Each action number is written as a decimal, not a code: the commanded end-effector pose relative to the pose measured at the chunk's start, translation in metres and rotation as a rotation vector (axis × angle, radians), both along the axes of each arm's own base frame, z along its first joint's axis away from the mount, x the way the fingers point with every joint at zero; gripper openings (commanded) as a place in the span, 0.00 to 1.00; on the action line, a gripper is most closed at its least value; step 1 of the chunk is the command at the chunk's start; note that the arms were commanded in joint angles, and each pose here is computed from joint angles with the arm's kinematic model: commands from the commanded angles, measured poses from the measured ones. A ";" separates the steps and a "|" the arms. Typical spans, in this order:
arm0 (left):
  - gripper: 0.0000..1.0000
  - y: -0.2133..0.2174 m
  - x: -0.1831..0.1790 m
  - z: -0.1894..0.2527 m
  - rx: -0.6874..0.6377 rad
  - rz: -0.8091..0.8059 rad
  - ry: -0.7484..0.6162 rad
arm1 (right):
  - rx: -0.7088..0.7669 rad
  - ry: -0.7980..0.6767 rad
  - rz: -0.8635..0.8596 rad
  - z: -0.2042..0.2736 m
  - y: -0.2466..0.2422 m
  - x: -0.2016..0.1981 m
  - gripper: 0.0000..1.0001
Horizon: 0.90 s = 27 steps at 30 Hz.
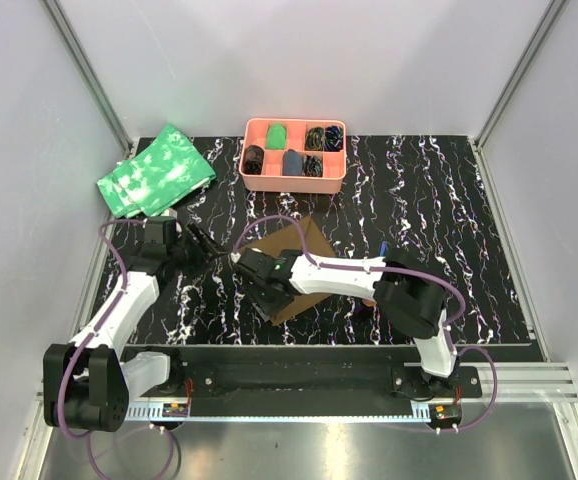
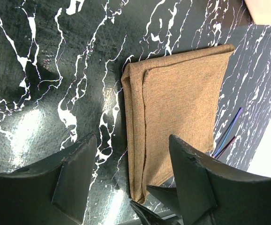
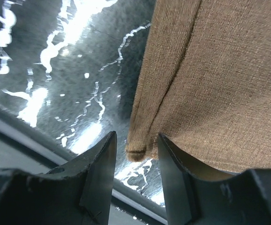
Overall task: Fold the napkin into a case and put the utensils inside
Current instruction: Pick up the upper triangle-folded napkin from the center of the board.
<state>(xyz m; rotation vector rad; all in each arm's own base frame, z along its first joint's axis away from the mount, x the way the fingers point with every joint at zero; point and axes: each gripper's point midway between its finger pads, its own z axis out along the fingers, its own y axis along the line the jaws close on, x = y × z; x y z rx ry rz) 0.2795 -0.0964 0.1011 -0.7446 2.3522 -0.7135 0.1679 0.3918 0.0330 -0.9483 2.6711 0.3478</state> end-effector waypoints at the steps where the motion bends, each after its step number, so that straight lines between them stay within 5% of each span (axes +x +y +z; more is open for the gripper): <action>1: 0.66 -0.003 0.005 0.007 -0.018 -0.026 -0.045 | -0.047 -0.041 0.013 -0.003 0.001 0.001 0.50; 18: 0.70 0.002 0.003 0.002 -0.025 -0.005 -0.024 | -0.245 -0.116 0.032 -0.042 -0.023 -0.002 0.44; 27: 0.80 -0.025 0.008 -0.023 -0.191 -0.053 0.047 | -0.210 -0.187 0.011 -0.025 -0.018 0.009 0.04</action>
